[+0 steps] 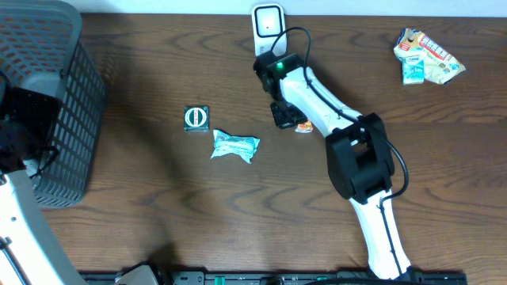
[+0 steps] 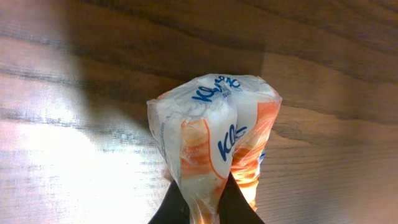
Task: Scan the item barcode
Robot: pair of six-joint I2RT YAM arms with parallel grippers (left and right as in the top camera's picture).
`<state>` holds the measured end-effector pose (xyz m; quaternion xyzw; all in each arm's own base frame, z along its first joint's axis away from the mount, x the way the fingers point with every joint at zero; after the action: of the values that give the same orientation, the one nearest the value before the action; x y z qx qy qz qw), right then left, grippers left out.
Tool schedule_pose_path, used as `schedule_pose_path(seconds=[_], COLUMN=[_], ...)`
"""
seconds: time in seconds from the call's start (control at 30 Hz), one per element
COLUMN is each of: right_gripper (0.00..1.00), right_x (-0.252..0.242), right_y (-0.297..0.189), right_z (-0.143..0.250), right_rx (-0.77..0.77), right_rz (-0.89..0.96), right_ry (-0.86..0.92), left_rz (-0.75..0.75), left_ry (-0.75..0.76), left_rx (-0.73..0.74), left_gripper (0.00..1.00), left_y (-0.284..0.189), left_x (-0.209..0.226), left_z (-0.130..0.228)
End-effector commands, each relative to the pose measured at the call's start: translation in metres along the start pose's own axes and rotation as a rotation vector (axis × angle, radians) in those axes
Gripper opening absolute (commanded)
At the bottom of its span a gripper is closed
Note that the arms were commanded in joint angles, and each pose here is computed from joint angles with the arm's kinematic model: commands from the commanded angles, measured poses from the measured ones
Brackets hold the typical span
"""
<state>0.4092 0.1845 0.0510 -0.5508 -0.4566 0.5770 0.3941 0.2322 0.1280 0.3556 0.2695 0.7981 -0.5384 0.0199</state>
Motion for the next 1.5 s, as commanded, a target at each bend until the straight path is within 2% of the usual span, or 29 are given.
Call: schedule_pose_path(seconds=[0.0, 0.37, 0.47, 0.57, 0.87, 0.93, 1.0, 1.1, 1.17, 1.33, 1.47], right_gripper=[0.01, 0.01, 0.01, 0.01, 0.04, 0.07, 0.12, 0.24, 0.35, 0.39, 0.44], right_x=[-0.002, -0.015, -0.020, -0.019, -0.018, -0.027, -0.044, -0.070, -0.090, -0.128, -0.127], right_y=[-0.005, -0.089, -0.092, -0.079, -0.014, 0.001, 0.021, 0.036, 0.034, 0.004, -0.031], right_z=[-0.002, -0.014, -0.010, 0.000, 0.025, 0.027, 0.028, 0.026, 0.023, 0.014, 0.013], right_rx=[0.073, 0.054, 0.055, 0.091, 0.222, 0.243, 0.272, 0.287, 0.290, 0.277, 0.232], right_rz=[-0.171, -1.047, -1.212, -1.284, -1.270, -1.206, -1.058, -0.907, -0.862, -0.802, -0.805], right_ry=[-0.021, -0.144, -0.169, -0.163, -0.021, 0.025, 0.085, 0.160, 0.194, 0.235, 0.132], left_rz=[-0.006, -0.006, -0.006, -0.006, -0.006, -0.006, -0.006, -0.006, -0.006, -0.006, -0.006], left_ry=[-0.005, -0.005, -0.005, -0.005, -0.005, -0.005, -0.005, -0.005, -0.005, -0.005, -0.005], left_rx=[-0.005, -0.005, -0.005, -0.005, -0.005, -0.005, -0.005, -0.005, -0.005, -0.005, -0.005], left_gripper=[0.98, 0.98, 0.98, 0.98, 0.97, 0.98, 0.98, 0.97, 0.98, 0.98, 0.98], left_y=[-0.001, -0.001, -0.001, -0.001, -0.001, -0.001, -0.001, -0.001, -0.001, -0.001, -0.001], left_x=[0.001, 0.001, 0.001, 0.001, 0.001, 0.001, 0.001, 0.001, 0.001, 0.001, 0.001], left_z=[-0.001, -0.001, -0.001, -0.001, -0.001, -0.001, -0.001, -0.001, -0.001, -0.001, -0.001])
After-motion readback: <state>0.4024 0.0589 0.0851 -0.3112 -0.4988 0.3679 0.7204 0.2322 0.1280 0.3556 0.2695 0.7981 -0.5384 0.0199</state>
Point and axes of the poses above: each gripper's point midway between its finger pads, its own y axis out along the fingers, its own x axis along the line the jaws close on, z = x × y, the point moved 4 cm from there along -y, back along the fingers, and after that the axes turned 7 degrees about y, right-handed, at the moved point
